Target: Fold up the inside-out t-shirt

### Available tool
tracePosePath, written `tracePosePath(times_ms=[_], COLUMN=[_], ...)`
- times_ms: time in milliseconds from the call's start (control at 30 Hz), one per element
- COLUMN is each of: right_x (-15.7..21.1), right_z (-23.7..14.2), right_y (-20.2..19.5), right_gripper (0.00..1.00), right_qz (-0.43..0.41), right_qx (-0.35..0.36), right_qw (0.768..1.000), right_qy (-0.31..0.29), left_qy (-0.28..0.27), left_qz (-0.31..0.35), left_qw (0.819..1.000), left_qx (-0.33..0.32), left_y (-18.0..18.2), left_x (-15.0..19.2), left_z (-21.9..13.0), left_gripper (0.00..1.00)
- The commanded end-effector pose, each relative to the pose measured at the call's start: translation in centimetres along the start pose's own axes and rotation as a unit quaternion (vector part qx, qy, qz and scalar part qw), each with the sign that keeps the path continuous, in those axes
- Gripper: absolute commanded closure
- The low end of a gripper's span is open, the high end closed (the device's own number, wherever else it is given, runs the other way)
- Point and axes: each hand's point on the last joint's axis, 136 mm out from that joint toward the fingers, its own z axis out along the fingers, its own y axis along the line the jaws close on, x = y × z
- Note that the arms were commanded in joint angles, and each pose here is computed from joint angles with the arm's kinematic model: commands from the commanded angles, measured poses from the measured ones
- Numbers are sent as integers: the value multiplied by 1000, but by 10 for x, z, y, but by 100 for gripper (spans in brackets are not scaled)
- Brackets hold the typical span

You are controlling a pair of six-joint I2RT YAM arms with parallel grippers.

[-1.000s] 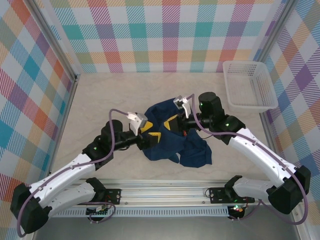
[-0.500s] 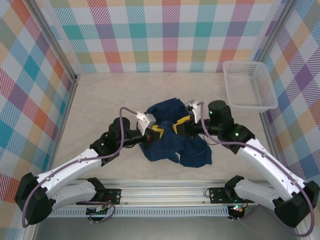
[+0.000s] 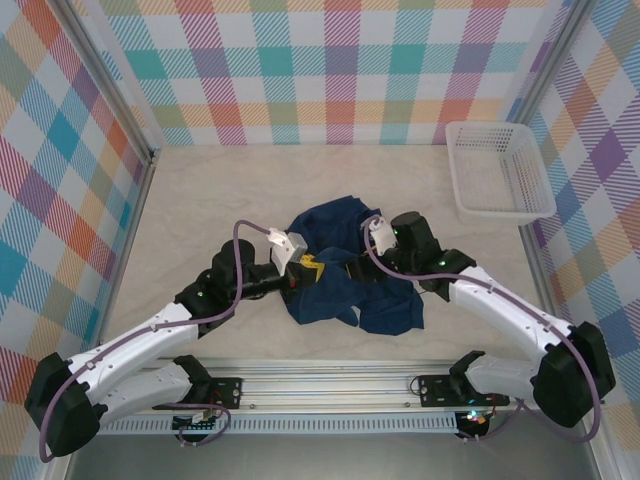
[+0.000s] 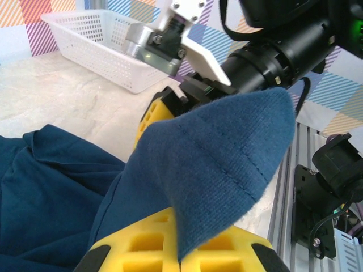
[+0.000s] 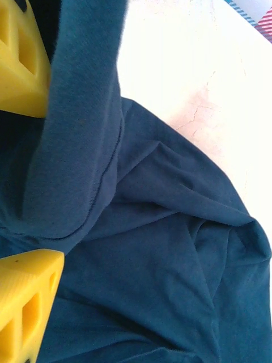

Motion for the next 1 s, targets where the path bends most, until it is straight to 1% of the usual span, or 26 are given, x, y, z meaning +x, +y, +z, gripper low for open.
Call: tracePosePath(times_ms=[0, 33, 100, 133, 167, 200, 233, 267, 300, 333, 400, 467, 500, 600, 667, 767, 833, 867, 900, 933, 967], right_x=[-11, -10, -13, -16, -22, -30, -37, -45, -52, -56, -62, -63, -63, -61, -60, -56, -54, -51, -49, -47, -45], right_z=[15, 19, 19, 13, 2, -12, -24, -37, -48, -54, -59, -58, -56, -52, -52, -49, -50, -51, -52, -53, -54], right_y=[10, 11, 14, 16, 21, 26, 32, 37, 44, 49, 60, 64, 64, 62, 60, 55, 58, 61, 63, 65, 66], right_gripper=[39, 44, 73, 82, 90, 96, 99, 100, 100, 100, 100, 100, 100, 100, 100, 100, 100, 100, 100, 100, 100], right_qz=[-3, 3, 15, 18, 23, 32, 41, 48, 54, 58, 65, 71, 72, 71, 70, 66, 53, 43, 33, 24, 15], right_qx=[-40, -45, -53, -60, -75, -97, -120, -144, -165, -182, -217, -239, -243, -244, -246, -238, -251, -259, -265, -269, -270], right_qw=[999, 999, 998, 998, 997, 994, 990, 986, 981, 976, 967, 962, 961, 961, 961, 964, 962, 961, 960, 959, 959], right_qy=[-14, -7, -2, -8, -21, -38, -54, -75, -92, -103, -114, -113, -114, -108, -105, -95, -89, -86, -83, -82, -80], left_qy=[-15, -19, -28, -27, -20, -8, 9, 32, 55, 74, 108, 117, 116, 94, 68, 11, -25, -34, -30, -18, -4], left_qz=[7, 6, -4, -11, -21, -33, -44, -53, -61, -67, -77, -85, -90, -94, -91, -86, -82, -74, -67, -59, -46], left_qw=[1000, 1000, 998, 997, 994, 990, 985, 978, 972, 968, 965, 968, 970, 974, 979, 986, 989, 990, 990, 991, 992], left_qx=[-2, -10, -50, -73, -103, -138, -168, -198, -220, -228, -224, -205, -196, -181, -172, -143, -124, -118, -121, -122, -114], left_y=[0, 2, 15, 23, 34, 46, 57, 69, 77, 81, 81, 74, 70, 59, 51, 35, 27, 26, 28, 29, 29], left_x=[-8, -8, -9, -7, -1, 8, 19, 34, 47, 58, 75, 76, 74, 58, 43, 20, 6, -1, -5, -7, -9], left_z=[-3, -5, -9, -11, -13, -15, -16, -18, -19, -18, -15, -12, -12, -21, -31, -45, -48, -47, -43, -37, -28], left_gripper=[100, 100, 100, 100, 100, 100, 100, 100, 93, 87, 73, 58, 52, 41, 36, 30, 28, 28, 31, 34, 35])
